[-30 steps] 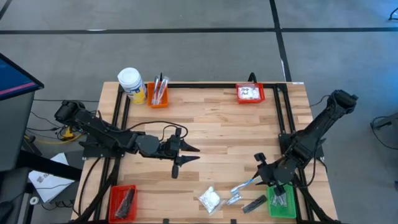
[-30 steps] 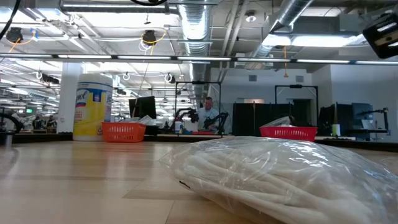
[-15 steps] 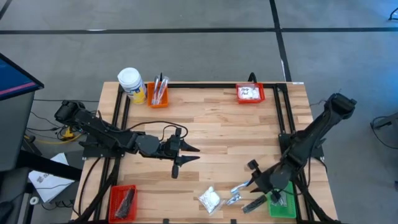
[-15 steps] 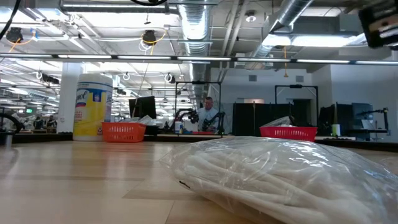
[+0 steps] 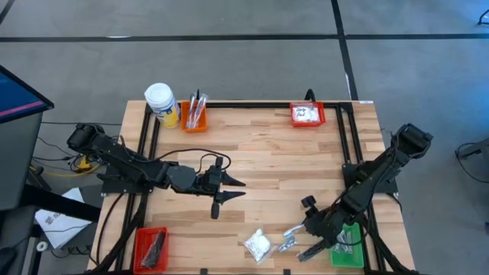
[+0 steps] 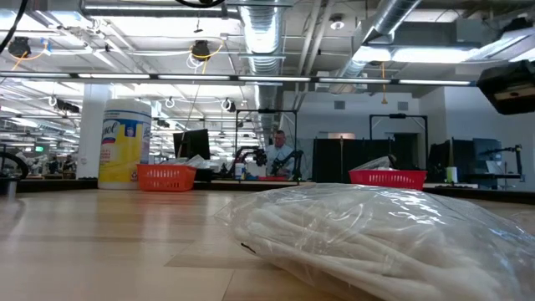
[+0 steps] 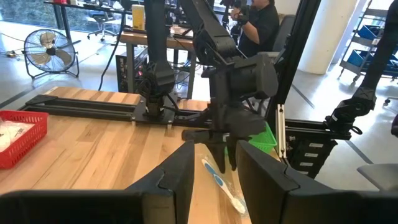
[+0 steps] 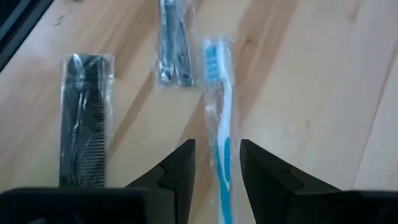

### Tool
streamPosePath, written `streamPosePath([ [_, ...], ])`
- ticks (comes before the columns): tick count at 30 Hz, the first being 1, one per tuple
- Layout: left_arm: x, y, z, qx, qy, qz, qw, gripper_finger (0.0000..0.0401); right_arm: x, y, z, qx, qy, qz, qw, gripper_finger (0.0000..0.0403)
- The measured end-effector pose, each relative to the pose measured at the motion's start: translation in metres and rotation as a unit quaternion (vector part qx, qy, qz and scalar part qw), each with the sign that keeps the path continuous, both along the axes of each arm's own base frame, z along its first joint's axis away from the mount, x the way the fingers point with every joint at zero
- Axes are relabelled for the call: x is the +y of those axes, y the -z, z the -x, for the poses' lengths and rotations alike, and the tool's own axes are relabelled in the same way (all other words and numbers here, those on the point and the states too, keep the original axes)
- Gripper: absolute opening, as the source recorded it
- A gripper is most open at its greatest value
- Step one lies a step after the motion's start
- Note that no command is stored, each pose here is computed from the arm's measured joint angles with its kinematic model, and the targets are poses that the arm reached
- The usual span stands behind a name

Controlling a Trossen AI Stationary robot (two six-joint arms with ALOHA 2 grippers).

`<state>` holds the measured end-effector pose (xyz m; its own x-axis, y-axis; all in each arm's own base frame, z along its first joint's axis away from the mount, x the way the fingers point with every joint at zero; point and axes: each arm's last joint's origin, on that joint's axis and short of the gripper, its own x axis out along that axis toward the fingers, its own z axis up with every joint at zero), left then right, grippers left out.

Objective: Pick & Place Travel size toiletries
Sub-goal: Put the blue toothbrush into the orange bin

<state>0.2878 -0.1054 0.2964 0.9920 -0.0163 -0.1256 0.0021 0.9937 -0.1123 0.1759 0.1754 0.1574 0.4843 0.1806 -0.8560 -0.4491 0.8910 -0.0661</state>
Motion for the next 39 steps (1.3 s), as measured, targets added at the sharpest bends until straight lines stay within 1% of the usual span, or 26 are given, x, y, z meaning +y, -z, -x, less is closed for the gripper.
streamPosePath([
  [2, 0.0, 0.0, 0.0, 0.0, 0.0, 0.0, 1.0, 0.0112, 0.0, 0.0, 0.0, 0.01, 0.015, -0.012, 1.0, 0.0119],
  [5, 0.0, 0.0, 0.0, 0.0, 0.0, 0.0, 1.0, 0.0112, 0.0, 0.0, 0.001, 0.015, 0.022, -0.019, 0.999, 0.0119],
  [11, 0.0, 0.0, 0.0, 0.0, 0.0, 0.0, 1.0, 0.0112, -0.001, 0.001, 0.001, 0.02, 0.025, -0.015, 0.999, 0.0119],
  [15, 0.0, 0.0, 0.0, 0.0, 0.0, 0.001, 1.0, 0.0112, -0.001, 0.001, 0.001, 0.011, 0.031, -0.007, 0.999, 0.012],
  [18, 0.0, 0.0, 0.0, 0.0, 0.0, 0.001, 1.0, 0.0112, -0.002, 0.001, 0.001, 0.004, 0.039, 0.0, 0.999, 0.0132],
  [25, 0.0, 0.0, 0.0, 0.0, 0.0, 0.001, 1.0, 0.0112, -0.003, 0.002, 0.002, 0.012, 0.051, 0.003, 0.999, 0.0188],
  [29, 0.0, 0.0, 0.0, 0.0, 0.0, 0.001, 1.0, 0.0112, -0.002, 0.002, 0.003, 0.011, 0.048, 0.002, 0.999, 0.0211],
  [33, 0.0, 0.0, 0.0, 0.0, 0.0, 0.001, 1.0, 0.0112, 0.001, 0.008, 0.001, 0.016, 0.048, 0.007, 0.999, 0.0217],
  [37, 0.0, 0.0, 0.0, 0.0, 0.0, 0.001, 1.0, 0.0112, 0.001, 0.025, -0.003, 0.045, 0.056, 0.024, 0.997, 0.0213],
  [39, 0.0, 0.0, 0.0, 0.0, 0.0, 0.001, 1.0, 0.0112, 0.001, 0.031, -0.006, 0.064, 0.064, 0.024, 0.996, 0.021],
])
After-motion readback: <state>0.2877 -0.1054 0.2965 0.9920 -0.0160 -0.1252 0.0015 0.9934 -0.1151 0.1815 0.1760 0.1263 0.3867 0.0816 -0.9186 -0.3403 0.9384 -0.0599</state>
